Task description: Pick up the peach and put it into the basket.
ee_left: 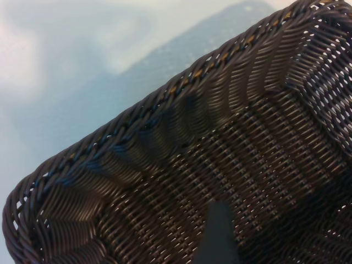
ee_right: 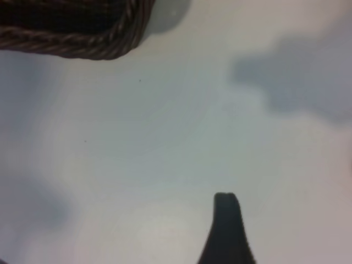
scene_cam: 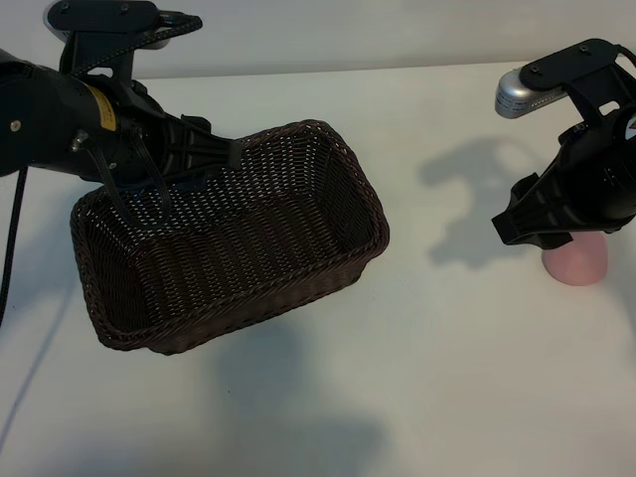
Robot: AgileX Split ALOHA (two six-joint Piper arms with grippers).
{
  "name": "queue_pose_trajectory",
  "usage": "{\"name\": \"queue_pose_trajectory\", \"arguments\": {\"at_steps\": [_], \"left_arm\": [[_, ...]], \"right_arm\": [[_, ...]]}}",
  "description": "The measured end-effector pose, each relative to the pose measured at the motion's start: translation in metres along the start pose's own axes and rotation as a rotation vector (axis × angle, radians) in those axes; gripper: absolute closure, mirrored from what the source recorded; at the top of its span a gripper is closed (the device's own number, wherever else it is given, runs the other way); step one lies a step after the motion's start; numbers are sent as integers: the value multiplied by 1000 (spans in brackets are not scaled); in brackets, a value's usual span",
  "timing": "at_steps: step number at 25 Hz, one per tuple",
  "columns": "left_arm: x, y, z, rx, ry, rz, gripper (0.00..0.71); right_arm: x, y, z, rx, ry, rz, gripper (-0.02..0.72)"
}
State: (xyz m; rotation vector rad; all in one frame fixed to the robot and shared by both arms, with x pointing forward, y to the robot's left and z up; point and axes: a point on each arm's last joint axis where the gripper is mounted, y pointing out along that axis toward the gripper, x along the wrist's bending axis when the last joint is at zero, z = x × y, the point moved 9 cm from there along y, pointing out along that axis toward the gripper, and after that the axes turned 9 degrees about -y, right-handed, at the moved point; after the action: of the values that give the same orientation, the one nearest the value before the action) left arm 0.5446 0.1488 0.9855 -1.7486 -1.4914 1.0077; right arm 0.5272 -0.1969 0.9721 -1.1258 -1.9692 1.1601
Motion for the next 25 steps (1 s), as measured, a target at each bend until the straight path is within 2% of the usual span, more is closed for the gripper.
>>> {"name": "queue_pose_trajectory", "arguments": {"at_steps": [25], "left_arm": [[-1,0,-2,-13,2,6,117]], "right_arm": [[0,0,0,1,0,0,191]]}}
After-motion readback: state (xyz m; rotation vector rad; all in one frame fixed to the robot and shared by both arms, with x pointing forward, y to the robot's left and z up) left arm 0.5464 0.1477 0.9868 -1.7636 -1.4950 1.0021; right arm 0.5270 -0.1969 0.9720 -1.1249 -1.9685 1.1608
